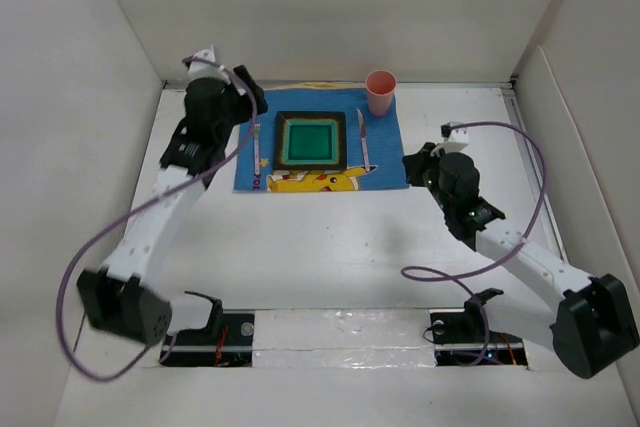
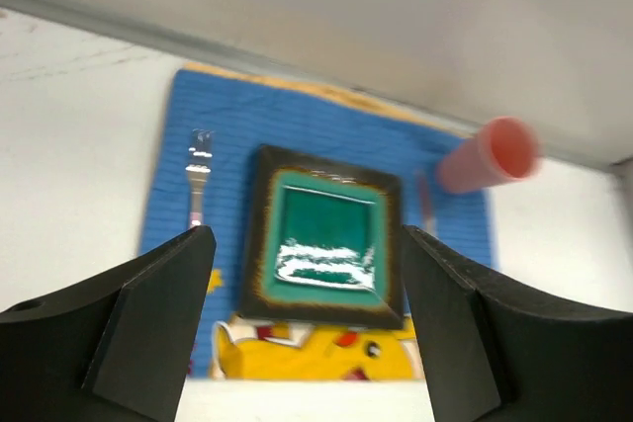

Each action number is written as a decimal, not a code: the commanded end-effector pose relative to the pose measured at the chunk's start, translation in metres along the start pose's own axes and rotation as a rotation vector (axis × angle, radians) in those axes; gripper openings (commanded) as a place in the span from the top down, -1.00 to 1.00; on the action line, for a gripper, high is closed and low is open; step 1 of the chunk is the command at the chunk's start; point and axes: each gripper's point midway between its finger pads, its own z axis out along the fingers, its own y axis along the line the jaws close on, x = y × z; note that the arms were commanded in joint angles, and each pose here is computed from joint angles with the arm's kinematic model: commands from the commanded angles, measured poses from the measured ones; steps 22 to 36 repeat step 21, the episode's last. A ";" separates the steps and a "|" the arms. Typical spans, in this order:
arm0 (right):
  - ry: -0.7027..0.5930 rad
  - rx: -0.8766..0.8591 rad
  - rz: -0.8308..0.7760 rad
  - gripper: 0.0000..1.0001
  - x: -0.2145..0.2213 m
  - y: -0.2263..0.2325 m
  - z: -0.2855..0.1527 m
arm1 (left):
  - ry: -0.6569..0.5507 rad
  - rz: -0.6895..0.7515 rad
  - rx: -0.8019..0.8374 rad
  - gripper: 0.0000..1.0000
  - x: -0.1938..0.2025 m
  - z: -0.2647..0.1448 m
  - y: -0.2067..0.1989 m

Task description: Set the dinner table for one person

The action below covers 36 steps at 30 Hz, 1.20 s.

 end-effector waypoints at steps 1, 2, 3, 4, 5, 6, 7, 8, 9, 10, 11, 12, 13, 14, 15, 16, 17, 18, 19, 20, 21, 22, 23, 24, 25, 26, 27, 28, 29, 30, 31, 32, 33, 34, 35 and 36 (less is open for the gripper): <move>-0.147 -0.003 0.006 0.88 -0.034 0.006 -0.016 | -0.050 -0.117 0.161 -0.46 -0.007 -0.072 -0.021; -0.190 -0.006 0.014 0.91 -0.046 0.006 -0.026 | -0.030 -0.116 0.152 -0.48 0.010 -0.079 -0.011; -0.223 -0.003 0.022 0.94 -0.054 0.007 -0.033 | -0.031 -0.118 0.165 -0.49 0.014 -0.092 -0.008; -0.239 -0.006 0.020 0.95 -0.054 0.007 -0.040 | -0.088 -0.133 0.191 -0.49 0.003 -0.119 -0.005; -0.270 -0.008 0.027 0.97 -0.061 0.006 -0.048 | -0.074 -0.138 0.169 -0.52 0.019 -0.125 0.007; -0.340 -0.032 0.044 0.97 -0.080 0.011 -0.068 | -0.089 -0.148 0.153 -0.56 0.022 -0.135 0.016; -0.362 -0.030 0.044 0.97 -0.085 0.010 -0.078 | -0.153 -0.165 0.172 -0.58 0.013 -0.159 0.021; -0.399 0.006 0.057 0.95 -0.092 0.001 -0.089 | -0.147 -0.165 0.142 -0.61 0.026 -0.161 0.032; -0.444 0.005 0.081 0.94 -0.104 -0.002 -0.111 | -0.175 -0.171 0.095 -0.67 0.026 -0.169 0.046; -0.495 0.027 0.108 0.88 -0.118 -0.010 -0.133 | -0.230 -0.186 0.061 -0.70 0.024 -0.187 0.061; -0.508 0.022 0.114 0.83 -0.125 -0.007 -0.137 | -0.230 -0.186 0.061 -0.71 0.024 -0.187 0.061; -0.535 0.004 0.118 0.76 -0.134 -0.006 -0.151 | -0.239 -0.197 0.029 -0.71 0.025 -0.192 0.070; -0.569 -0.004 0.116 0.69 -0.144 -0.009 -0.171 | -0.269 -0.208 0.038 -0.71 0.021 -0.201 0.071; -0.585 -0.005 0.120 0.50 -0.149 -0.010 -0.181 | -0.269 -0.206 0.040 -0.71 0.024 -0.201 0.073; -0.611 -0.012 0.125 0.43 -0.162 -0.009 -0.195 | -0.276 -0.199 0.051 -0.70 0.023 -0.203 0.072; -0.586 0.011 0.105 0.37 -0.157 -0.015 -0.200 | -0.278 -0.197 0.057 -0.70 0.024 -0.204 0.072; -0.581 0.027 0.102 0.31 -0.157 -0.018 -0.203 | -0.270 -0.194 0.060 -0.67 0.027 -0.202 0.072; -0.554 0.042 0.086 0.30 -0.152 -0.021 -0.201 | -0.262 -0.193 0.071 -0.64 0.030 -0.200 0.069; -0.540 0.046 0.090 0.29 -0.149 -0.021 -0.200 | -0.246 -0.191 0.073 -0.63 0.033 -0.197 0.068; -0.514 0.048 0.087 0.27 -0.143 -0.021 -0.195 | -0.233 -0.189 0.071 -0.64 0.036 -0.194 0.068; -0.490 0.049 0.086 0.25 -0.137 -0.021 -0.190 | -0.217 -0.186 0.081 -0.67 0.039 -0.191 0.065; -0.490 0.049 0.086 0.25 -0.137 -0.021 -0.190 | -0.217 -0.186 0.081 -0.67 0.039 -0.191 0.065; -0.490 0.049 0.086 0.25 -0.137 -0.021 -0.190 | -0.217 -0.186 0.081 -0.67 0.039 -0.191 0.065; -0.490 0.049 0.086 0.25 -0.137 -0.021 -0.190 | -0.217 -0.186 0.081 -0.67 0.039 -0.191 0.065; -0.490 0.049 0.086 0.25 -0.137 -0.021 -0.190 | -0.217 -0.186 0.081 -0.67 0.039 -0.191 0.065; -0.490 0.049 0.086 0.25 -0.137 -0.021 -0.190 | -0.217 -0.186 0.081 -0.67 0.039 -0.191 0.065; -0.490 0.049 0.086 0.25 -0.137 -0.021 -0.190 | -0.217 -0.186 0.081 -0.67 0.039 -0.191 0.065; -0.490 0.049 0.086 0.25 -0.137 -0.021 -0.190 | -0.217 -0.186 0.081 -0.67 0.039 -0.191 0.065; -0.490 0.049 0.086 0.25 -0.137 -0.021 -0.190 | -0.217 -0.186 0.081 -0.67 0.039 -0.191 0.065; -0.490 0.049 0.086 0.25 -0.137 -0.021 -0.190 | -0.217 -0.186 0.081 -0.67 0.039 -0.191 0.065; -0.490 0.049 0.086 0.25 -0.137 -0.021 -0.190 | -0.217 -0.186 0.081 -0.67 0.039 -0.191 0.065; -0.490 0.049 0.086 0.25 -0.137 -0.021 -0.190 | -0.217 -0.186 0.081 -0.67 0.039 -0.191 0.065; -0.490 0.049 0.086 0.25 -0.137 -0.021 -0.190 | -0.217 -0.186 0.081 -0.67 0.039 -0.191 0.065; -0.490 0.049 0.086 0.25 -0.137 -0.021 -0.190 | -0.217 -0.186 0.081 -0.67 0.039 -0.191 0.065; -0.490 0.049 0.086 0.25 -0.137 -0.021 -0.190 | -0.217 -0.186 0.081 -0.67 0.039 -0.191 0.065; -0.490 0.049 0.086 0.25 -0.137 -0.021 -0.190 | -0.217 -0.186 0.081 -0.67 0.039 -0.191 0.065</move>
